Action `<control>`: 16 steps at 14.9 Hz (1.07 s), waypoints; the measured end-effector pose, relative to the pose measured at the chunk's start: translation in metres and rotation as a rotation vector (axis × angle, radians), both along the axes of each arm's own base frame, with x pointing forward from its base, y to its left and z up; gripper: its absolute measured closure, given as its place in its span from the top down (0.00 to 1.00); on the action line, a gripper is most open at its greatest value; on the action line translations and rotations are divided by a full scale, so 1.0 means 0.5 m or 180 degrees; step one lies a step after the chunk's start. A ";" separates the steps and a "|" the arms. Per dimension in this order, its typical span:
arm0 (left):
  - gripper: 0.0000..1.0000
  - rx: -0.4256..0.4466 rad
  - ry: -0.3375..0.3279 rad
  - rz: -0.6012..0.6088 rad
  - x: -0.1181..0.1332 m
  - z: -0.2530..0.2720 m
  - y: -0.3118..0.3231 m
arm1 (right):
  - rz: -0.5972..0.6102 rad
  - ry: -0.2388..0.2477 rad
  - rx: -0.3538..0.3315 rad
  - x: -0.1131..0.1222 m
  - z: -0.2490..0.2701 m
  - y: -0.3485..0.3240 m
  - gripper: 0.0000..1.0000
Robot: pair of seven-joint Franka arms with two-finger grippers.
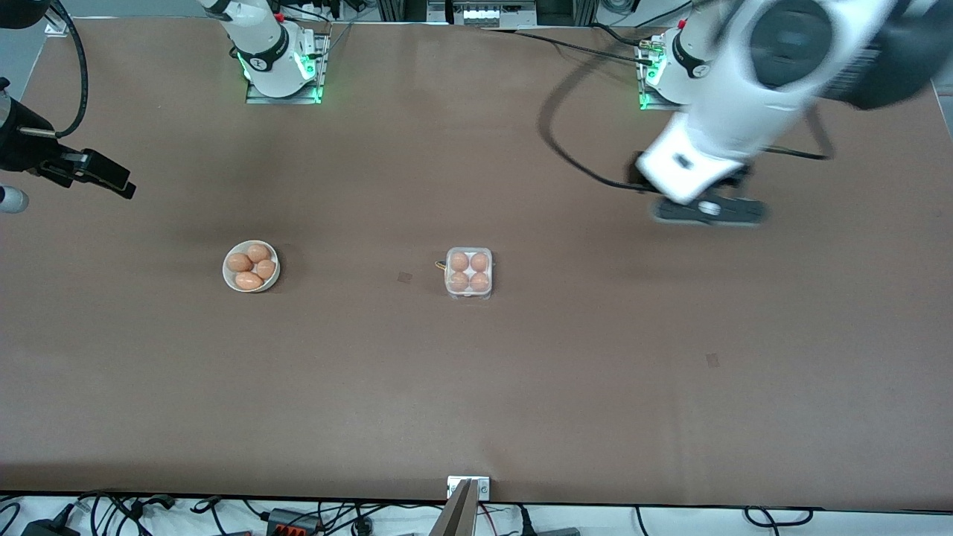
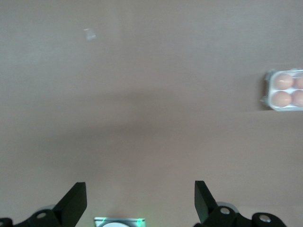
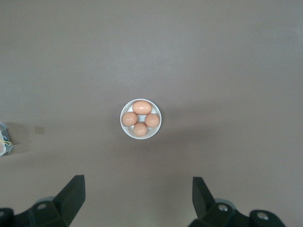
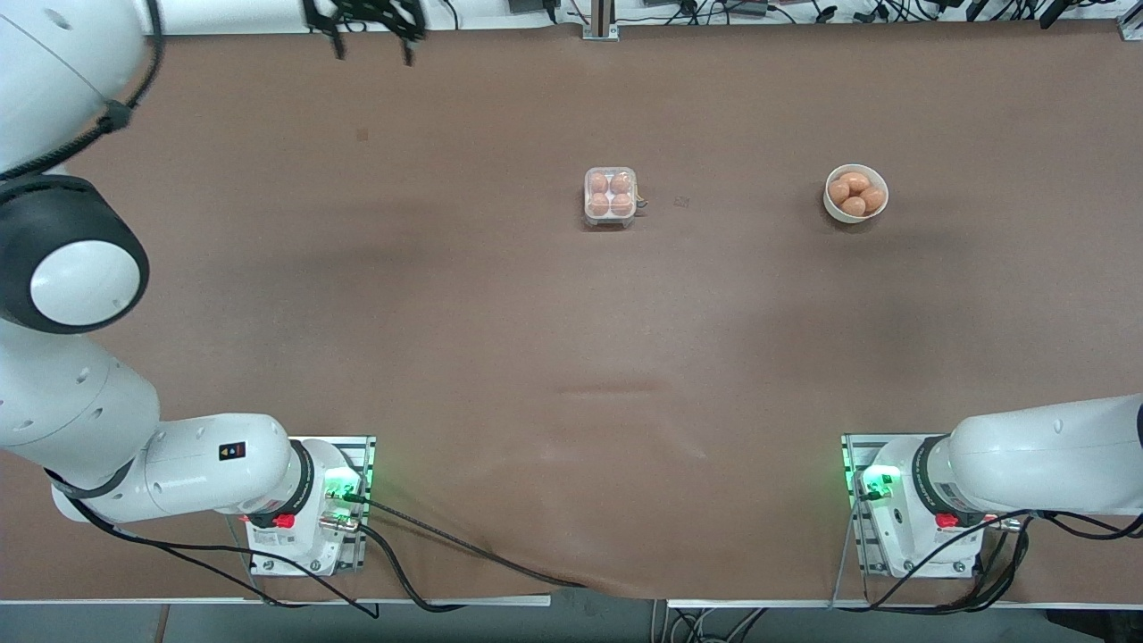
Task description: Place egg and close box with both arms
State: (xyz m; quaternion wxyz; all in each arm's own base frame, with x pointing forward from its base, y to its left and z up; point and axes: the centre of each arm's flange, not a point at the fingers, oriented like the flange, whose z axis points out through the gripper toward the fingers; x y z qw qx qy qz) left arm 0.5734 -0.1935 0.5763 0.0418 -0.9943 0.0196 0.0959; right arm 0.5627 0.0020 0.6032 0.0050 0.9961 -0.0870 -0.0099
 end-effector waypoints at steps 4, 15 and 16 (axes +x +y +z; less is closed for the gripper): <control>1.00 -0.0092 0.0073 0.0039 0.018 0.057 0.149 | 0.0008 -0.0021 0.0000 0.001 0.004 0.003 1.00; 1.00 -0.0312 -0.0581 0.0157 -0.084 0.084 0.309 | 0.0011 0.0007 0.0002 0.006 -0.006 0.004 1.00; 1.00 -0.0325 -0.0671 0.0181 -0.085 0.088 0.315 | 0.0012 0.0007 0.0002 0.006 -0.006 0.004 1.00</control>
